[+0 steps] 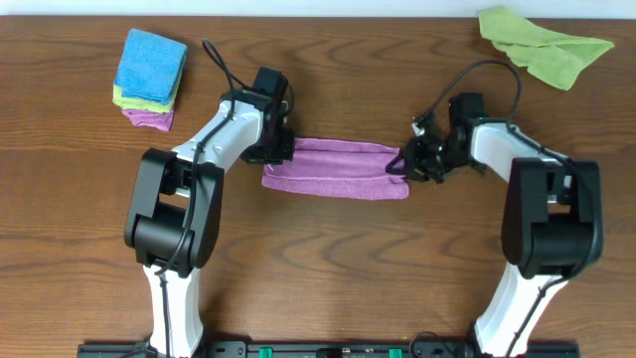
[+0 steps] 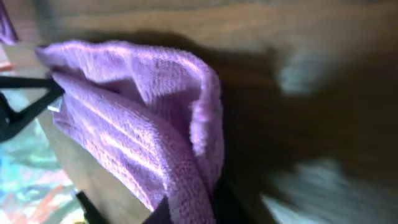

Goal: Fold the cloth

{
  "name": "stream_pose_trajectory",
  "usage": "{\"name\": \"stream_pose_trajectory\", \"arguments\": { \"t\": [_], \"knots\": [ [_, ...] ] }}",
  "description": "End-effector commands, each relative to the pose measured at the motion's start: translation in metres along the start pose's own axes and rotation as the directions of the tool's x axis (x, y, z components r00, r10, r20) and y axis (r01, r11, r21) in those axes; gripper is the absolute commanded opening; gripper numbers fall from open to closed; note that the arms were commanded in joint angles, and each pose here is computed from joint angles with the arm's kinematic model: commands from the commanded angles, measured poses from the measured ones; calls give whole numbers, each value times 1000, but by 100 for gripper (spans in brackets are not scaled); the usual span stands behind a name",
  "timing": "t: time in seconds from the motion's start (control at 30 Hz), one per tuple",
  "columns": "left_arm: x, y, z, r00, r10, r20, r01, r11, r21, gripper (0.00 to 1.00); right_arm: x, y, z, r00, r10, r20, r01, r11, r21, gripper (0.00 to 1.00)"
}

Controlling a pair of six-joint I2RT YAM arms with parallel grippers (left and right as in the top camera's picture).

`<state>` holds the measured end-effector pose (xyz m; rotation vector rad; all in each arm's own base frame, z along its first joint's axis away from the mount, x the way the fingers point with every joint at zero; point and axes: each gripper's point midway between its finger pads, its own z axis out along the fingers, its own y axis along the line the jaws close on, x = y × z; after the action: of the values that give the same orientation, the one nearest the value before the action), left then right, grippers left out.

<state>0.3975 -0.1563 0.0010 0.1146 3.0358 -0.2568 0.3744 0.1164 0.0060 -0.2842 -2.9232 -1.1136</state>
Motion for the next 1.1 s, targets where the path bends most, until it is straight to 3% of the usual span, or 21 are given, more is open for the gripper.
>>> {"name": "stream_pose_trajectory", "arguments": {
  "t": [0.0, 0.13, 0.23, 0.37, 0.6, 0.83, 1.07],
  "knots": [
    [-12, -8, -29, 998, 4, 61, -5, 1000, 17, 6, -25, -13, -26, 998, -35, 50, 27, 988, 154, 2],
    [-23, -14, -90, 985, 35, 170, -38, 999, 15, 6, -34, -18, -67, 999, -22, 47, 4, 930, 368, 2],
    [-20, -18, -152, 960, 43, 277, -48, 999, 13, 6, -40, -22, -119, 997, -5, 82, -44, 813, 581, 2],
    [-7, -23, -208, 925, 47, 377, -65, 997, 36, 6, -43, -8, -148, 993, -47, 112, -47, 704, 709, 2],
    [31, -23, -269, 892, 41, 450, -77, 995, 61, 6, -30, 46, -89, 977, -206, 48, 95, 633, 768, 2],
    [55, -19, -286, 892, 41, 451, -77, 995, 62, 6, -9, 68, -27, 959, -276, -65, 218, 572, 791, 2],
    [63, -18, -289, 897, 41, 439, -77, 995, 64, 6, 1, 63, 3, 963, -255, -90, 220, 546, 809, 2]
  ]
}}
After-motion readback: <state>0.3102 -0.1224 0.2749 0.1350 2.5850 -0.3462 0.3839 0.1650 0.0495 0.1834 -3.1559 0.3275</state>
